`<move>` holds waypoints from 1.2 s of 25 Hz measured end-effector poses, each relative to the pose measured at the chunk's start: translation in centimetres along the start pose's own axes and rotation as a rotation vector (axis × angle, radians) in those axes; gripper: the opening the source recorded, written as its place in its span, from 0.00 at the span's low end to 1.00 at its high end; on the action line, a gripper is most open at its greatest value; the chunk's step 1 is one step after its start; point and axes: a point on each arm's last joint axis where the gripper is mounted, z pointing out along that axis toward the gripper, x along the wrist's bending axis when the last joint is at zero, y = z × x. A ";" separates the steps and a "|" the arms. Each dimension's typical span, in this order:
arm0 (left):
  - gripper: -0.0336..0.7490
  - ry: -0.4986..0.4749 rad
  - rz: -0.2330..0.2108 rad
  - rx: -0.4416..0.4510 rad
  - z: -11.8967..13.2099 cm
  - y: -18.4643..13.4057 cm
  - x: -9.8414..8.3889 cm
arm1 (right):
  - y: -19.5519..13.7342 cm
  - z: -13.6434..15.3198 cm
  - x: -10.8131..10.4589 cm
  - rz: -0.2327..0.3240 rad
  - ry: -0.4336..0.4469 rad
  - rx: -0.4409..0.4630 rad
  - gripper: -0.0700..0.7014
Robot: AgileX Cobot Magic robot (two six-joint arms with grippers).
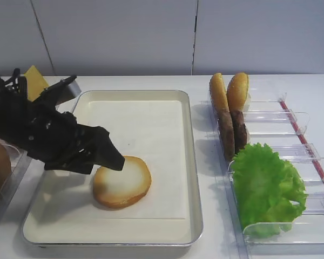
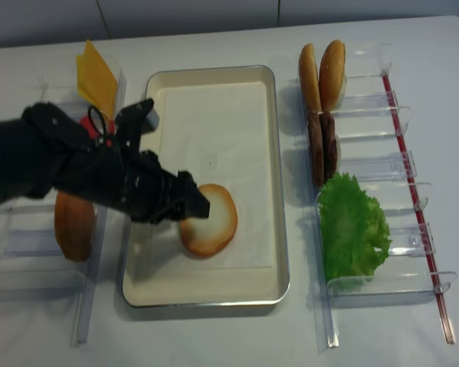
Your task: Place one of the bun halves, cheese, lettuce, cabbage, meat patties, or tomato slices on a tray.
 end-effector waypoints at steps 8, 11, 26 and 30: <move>0.70 0.089 0.126 0.052 -3.0 3.5 -1.5 | 0.0 0.0 0.0 0.000 0.000 0.000 0.99; 0.70 0.232 0.149 0.126 -4.6 4.3 -1.2 | 0.0 0.0 0.0 0.000 0.000 0.000 0.99; 0.70 0.597 0.193 0.113 -10.8 5.4 -1.4 | 0.0 0.0 0.0 0.000 0.000 0.000 0.99; 0.70 0.640 0.215 0.035 -13.6 4.6 -2.7 | 0.0 0.0 0.0 0.000 0.000 0.000 0.99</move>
